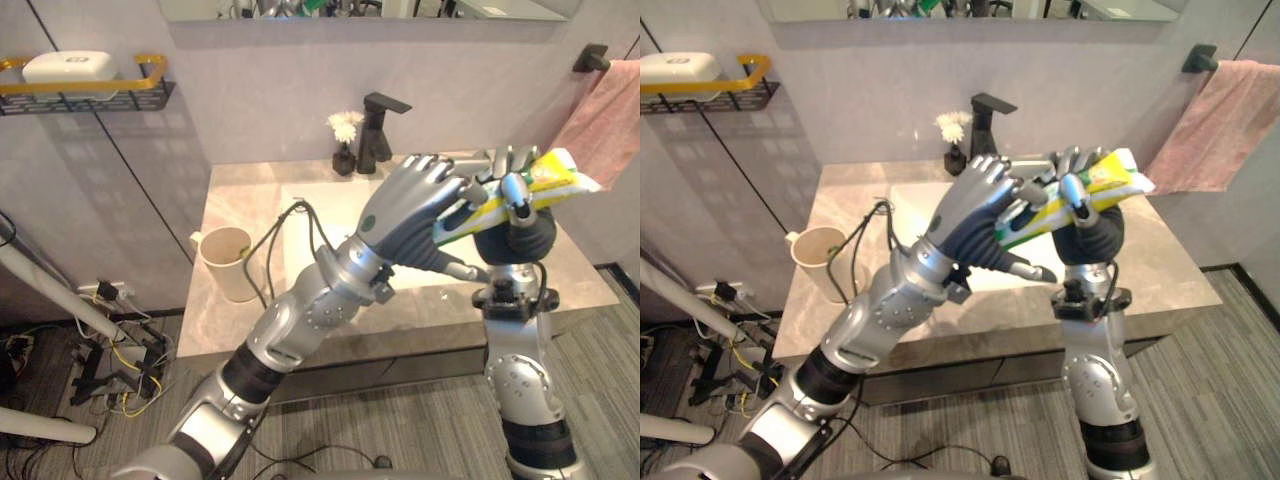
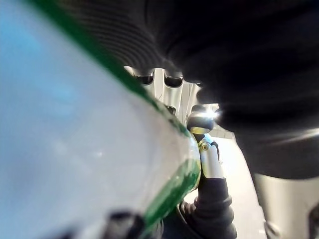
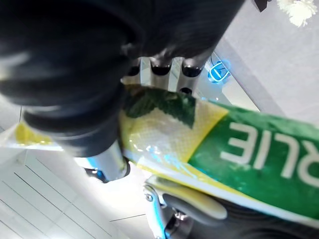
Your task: Organize washtable
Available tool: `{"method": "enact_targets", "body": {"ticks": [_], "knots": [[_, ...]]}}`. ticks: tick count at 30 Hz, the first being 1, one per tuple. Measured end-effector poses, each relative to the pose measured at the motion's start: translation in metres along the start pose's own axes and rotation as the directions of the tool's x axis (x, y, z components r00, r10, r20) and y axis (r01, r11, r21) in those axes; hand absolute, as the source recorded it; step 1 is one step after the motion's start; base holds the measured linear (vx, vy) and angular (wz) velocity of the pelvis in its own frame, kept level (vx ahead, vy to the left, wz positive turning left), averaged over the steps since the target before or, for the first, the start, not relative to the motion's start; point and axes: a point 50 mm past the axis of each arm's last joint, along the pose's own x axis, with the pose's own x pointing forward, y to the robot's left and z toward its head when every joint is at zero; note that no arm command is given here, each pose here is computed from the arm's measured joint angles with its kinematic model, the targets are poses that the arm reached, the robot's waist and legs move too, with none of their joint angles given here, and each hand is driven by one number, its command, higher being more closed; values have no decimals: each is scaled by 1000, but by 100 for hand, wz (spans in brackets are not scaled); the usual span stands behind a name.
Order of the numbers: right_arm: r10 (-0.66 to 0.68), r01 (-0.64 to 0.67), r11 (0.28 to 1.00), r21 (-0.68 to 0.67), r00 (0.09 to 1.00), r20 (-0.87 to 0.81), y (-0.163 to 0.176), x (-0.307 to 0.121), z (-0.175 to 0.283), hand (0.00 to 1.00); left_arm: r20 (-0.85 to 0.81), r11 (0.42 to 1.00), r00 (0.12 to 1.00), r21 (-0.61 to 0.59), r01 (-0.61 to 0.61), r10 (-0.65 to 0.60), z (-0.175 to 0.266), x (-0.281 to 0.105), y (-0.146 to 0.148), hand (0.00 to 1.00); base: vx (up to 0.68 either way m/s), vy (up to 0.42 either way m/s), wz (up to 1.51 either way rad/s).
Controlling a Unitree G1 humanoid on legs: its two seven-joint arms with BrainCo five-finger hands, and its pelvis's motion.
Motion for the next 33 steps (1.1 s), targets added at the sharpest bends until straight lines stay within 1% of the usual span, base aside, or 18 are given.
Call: {"method": "enact_targets", "body": {"ticks": [21, 29, 30, 32, 33], "knots": [[-7, 7, 1000, -1, 1000, -12, 0, -1, -6, 100, -26, 1000, 1000, 14, -5, 5, -4, -8, 2, 0, 0, 0, 0], [-5, 5, 1000, -4, 1000, -23, -1, -1, -9, 100, -34, 998, 999, 55, -28, 29, -6, -14, 14, 0, 0, 0, 0], [-6, 6, 1000, -4, 1000, -27, -2, -1, -10, 100, -36, 997, 998, 62, -43, 46, -7, -14, 18, 0, 0, 0, 0], [-39, 39, 999, -4, 999, -34, -8, -5, -12, 100, -61, 980, 983, 115, -164, 172, -13, -15, 42, 0, 0, 0, 0], [-68, 67, 998, -6, 997, -41, -13, -9, -12, 100, -79, 955, 960, 155, -253, 268, -17, -17, 61, 0, 0, 0, 0]]}}
